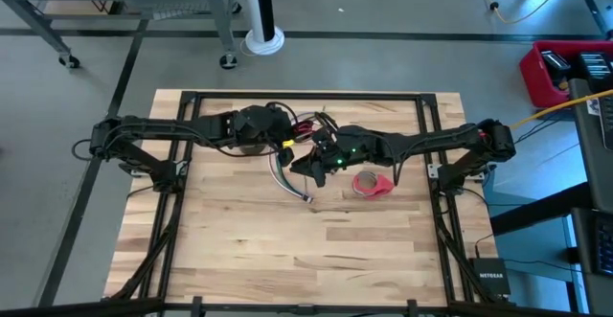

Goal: Coil cords
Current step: Coil the red wire onto the spool

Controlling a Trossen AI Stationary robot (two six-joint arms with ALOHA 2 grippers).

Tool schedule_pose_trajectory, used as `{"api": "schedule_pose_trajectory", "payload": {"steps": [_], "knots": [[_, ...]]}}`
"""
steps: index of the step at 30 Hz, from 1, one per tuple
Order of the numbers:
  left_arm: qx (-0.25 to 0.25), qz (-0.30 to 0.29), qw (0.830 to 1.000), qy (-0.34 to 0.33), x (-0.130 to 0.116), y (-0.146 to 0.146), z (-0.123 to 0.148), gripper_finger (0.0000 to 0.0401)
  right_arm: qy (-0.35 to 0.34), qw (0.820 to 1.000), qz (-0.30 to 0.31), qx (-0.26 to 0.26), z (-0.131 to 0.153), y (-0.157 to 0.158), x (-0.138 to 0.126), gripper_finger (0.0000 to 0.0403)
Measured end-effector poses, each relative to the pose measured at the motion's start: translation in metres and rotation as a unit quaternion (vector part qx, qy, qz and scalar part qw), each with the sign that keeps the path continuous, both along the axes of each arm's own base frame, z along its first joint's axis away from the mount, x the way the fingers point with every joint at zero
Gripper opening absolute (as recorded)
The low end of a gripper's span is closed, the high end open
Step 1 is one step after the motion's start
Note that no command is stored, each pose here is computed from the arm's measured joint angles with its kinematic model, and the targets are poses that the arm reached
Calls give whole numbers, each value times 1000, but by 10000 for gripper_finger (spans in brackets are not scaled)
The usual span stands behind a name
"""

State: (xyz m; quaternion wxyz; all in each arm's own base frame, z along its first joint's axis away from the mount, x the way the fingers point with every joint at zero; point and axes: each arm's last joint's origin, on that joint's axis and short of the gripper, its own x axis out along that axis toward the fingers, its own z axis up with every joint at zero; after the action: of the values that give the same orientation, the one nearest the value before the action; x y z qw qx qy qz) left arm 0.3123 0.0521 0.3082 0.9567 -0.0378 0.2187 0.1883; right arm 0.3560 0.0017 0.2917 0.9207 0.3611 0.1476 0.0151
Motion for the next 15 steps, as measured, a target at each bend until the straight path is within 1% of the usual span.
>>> {"api": "schedule_pose_trajectory", "payload": {"steps": [3, 6, 11, 15], "knots": [[2, -1, 1000, 1, 0, 0, 0, 0, 10, 1000, -1, 5, -2, 0, 0, 131], [8, -4, 1000, 4, 0, 0, 0, 0, 24, 999, -7, 24, -3, 0, -2, 131], [8, -4, 1000, 2, -1, 0, 1, 0, 36, 999, -10, 24, -3, 0, -4, 131], [16, 8, 1000, -2, -6, 0, 7, 0, 50, 998, -42, 14, -2, -2, -9, 131]]}}
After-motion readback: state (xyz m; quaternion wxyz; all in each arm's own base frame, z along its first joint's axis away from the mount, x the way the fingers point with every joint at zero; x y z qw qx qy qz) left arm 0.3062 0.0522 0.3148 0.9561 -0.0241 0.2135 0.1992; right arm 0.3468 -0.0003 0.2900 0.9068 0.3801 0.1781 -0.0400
